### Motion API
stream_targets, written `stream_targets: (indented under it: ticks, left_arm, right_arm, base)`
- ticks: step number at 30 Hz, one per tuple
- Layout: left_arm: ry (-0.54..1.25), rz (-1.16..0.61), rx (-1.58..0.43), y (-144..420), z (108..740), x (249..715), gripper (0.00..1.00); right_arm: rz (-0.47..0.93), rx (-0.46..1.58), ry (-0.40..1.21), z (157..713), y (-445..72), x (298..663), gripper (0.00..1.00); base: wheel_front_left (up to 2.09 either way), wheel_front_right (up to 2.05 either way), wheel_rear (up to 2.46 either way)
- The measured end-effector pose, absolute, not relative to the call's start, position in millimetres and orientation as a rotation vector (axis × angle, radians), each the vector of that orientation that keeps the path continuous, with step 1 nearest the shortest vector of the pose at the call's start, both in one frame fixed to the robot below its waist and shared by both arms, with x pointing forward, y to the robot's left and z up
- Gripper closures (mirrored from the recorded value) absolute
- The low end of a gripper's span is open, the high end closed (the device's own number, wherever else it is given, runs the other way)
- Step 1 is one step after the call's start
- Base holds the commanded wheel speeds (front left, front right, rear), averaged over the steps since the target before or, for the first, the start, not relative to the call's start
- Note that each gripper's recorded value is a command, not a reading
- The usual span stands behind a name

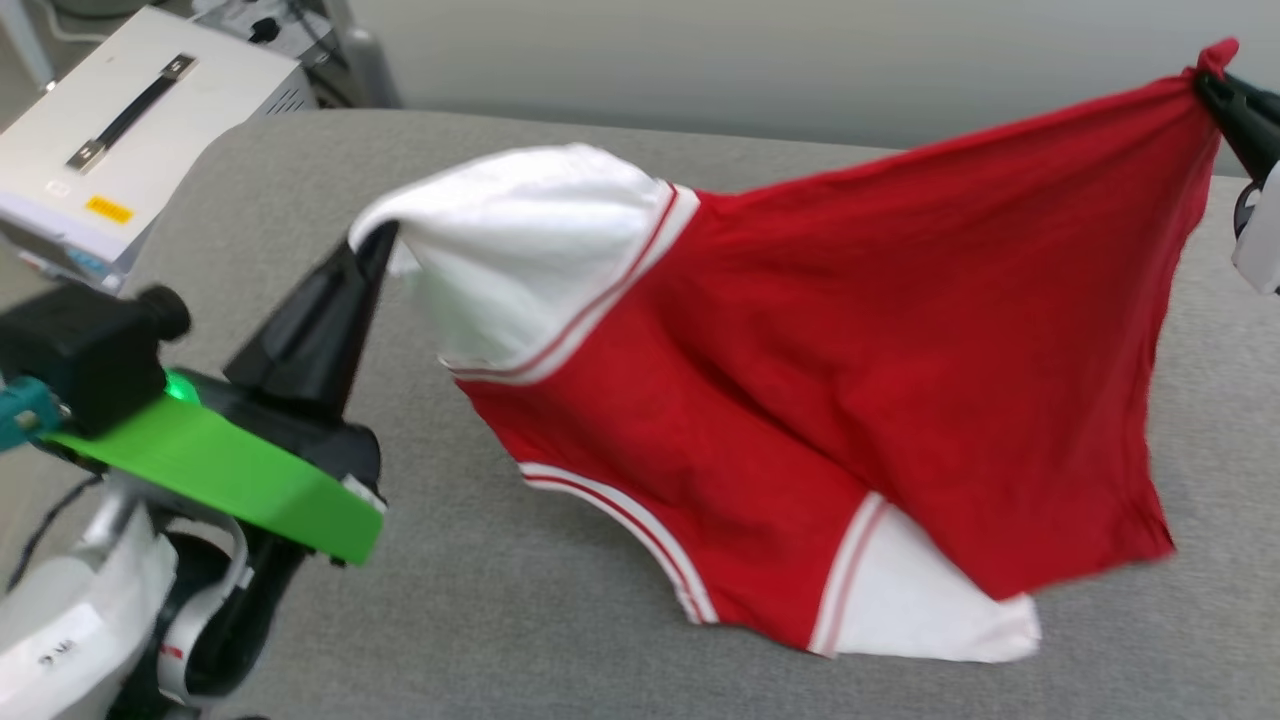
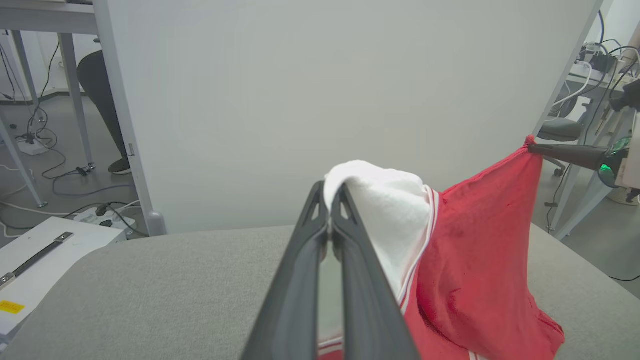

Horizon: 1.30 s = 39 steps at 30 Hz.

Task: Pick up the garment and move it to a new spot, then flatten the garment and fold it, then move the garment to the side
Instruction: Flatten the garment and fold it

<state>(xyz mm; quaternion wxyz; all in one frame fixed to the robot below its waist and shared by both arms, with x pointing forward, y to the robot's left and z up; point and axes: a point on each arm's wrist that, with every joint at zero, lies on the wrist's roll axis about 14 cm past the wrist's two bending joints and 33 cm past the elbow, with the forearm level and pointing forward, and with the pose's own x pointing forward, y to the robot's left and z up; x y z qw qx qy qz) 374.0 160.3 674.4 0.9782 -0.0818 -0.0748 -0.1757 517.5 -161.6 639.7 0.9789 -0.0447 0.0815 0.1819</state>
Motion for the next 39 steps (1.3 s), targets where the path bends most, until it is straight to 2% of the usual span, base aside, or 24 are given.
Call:
stream_targets:
  ticks: [14, 20, 26, 32, 33, 39]
  left_arm:
    - [-0.524, -0.415, -0.143, 143, 789, 385, 1.00]
    - [-0.650, -0.415, -0.087, 143, 828, 392, 1.00]
    - [-0.724, -0.422, -0.018, 144, 855, 412, 1.00]
    - [-0.729, -0.429, 0.073, 147, 869, 451, 1.00]
    - [-0.718, -0.424, 0.125, 150, 871, 478, 1.00]
    - [-0.629, -0.415, 0.270, 153, 855, 547, 1.00]
  right_arm:
    - [0.282, -0.108, -0.123, 736, -195, 457, 1.00]
    - [0.267, -0.098, -0.215, 764, -198, 452, 1.00]
    - [0.248, -0.097, -0.273, 780, -200, 465, 1.00]
    - [0.218, -0.113, -0.300, 785, -205, 494, 1.00]
    - [0.199, -0.123, -0.306, 784, -208, 516, 1.00]
    - [0.149, -0.164, -0.300, 771, -217, 570, 1.00]
  base:
    - [0.00, 0.00, 0.00]
    - [0.00, 0.00, 0.00]
    - [0.00, 0.00, 0.00]
    - [0.00, 0.00, 0.00]
    - [0.00, 0.00, 0.00]
    - [0.00, 0.00, 0.00]
